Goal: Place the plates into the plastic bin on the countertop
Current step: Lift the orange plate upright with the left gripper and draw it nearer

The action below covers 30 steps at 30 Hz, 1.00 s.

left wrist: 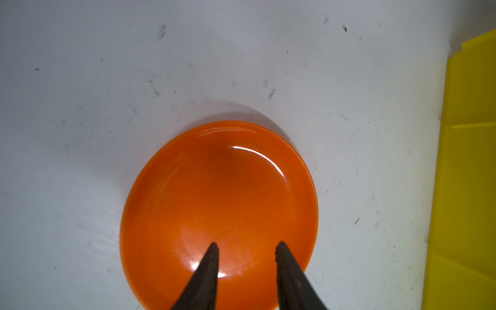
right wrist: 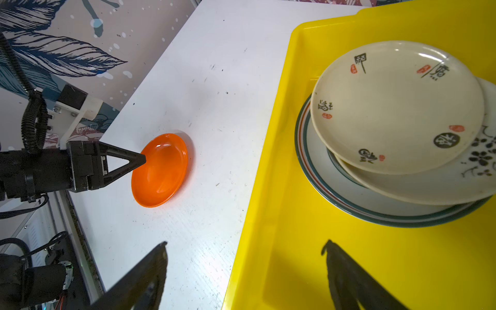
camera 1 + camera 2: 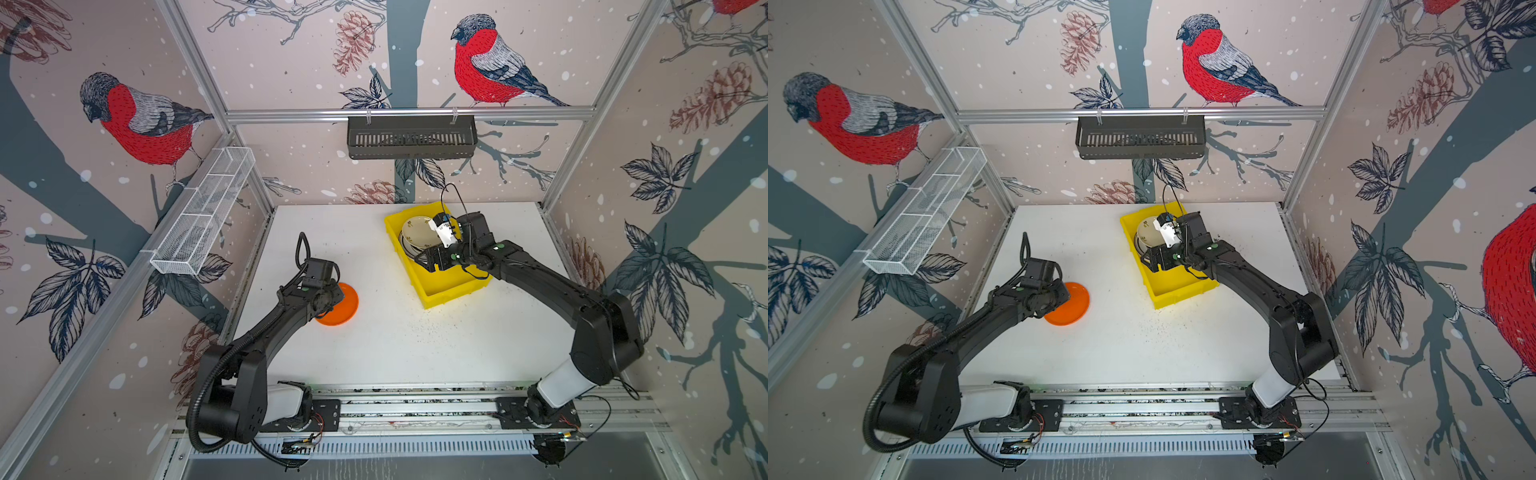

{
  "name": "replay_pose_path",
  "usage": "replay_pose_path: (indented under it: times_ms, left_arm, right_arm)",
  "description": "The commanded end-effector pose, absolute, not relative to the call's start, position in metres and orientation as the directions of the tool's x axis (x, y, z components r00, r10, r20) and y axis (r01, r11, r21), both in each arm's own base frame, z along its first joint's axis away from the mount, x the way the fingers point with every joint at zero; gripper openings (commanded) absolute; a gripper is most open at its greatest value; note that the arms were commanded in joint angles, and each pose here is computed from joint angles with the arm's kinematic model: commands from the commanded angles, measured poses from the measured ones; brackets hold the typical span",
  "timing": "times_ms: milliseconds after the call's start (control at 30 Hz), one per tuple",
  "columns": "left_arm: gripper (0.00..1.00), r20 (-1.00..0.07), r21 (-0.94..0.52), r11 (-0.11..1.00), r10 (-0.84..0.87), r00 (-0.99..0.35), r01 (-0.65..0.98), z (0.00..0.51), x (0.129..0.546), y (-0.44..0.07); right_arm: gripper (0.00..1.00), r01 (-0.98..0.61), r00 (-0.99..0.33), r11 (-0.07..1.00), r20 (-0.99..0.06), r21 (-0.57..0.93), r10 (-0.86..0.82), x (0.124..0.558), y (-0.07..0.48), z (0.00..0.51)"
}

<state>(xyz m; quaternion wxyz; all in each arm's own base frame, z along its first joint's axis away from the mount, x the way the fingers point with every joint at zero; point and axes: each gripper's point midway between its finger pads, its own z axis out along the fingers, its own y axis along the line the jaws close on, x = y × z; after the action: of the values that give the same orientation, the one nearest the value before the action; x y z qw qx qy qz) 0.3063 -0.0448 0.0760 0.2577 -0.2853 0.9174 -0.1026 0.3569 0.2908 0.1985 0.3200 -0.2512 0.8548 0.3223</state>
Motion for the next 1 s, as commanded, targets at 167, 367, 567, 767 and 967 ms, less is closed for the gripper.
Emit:
replay_pose_path:
  times_ms: [167,367,567,767,967]
  left_arm:
    - [0.27,-0.355,-0.372,0.721,-0.693,-0.628,-0.585,0.062,0.283,-0.001]
    - [0.26,-0.355,-0.366,0.691,-0.723,-0.593,-0.624,0.051,0.271,0.015]
    - [0.23,-0.372,-0.447,0.676,-0.736,-0.565,-0.586,0.052,0.277,0.008]
    - [0.26,-0.404,-0.481,0.678,-0.734,-0.546,-0.556,0.057,0.278,0.007]
    - [0.27,-0.381,-0.485,0.673,-0.737,-0.558,-0.558,0.046,0.273,0.003]
  right_arm:
    - [0.92,-0.67,-0.648,0.608,-0.736,0.427,-0.197,0.352,0.3,0.212]
    - [0.92,-0.67,-0.643,0.611,-0.741,0.422,-0.193,0.353,0.299,0.215]
    - [0.92,-0.665,-0.641,0.625,-0.742,0.41,-0.196,0.354,0.297,0.214]
    - [0.92,-0.662,-0.641,0.632,-0.742,0.403,-0.197,0.355,0.296,0.214]
    - [0.92,-0.663,-0.64,0.633,-0.742,0.401,-0.199,0.355,0.295,0.214]
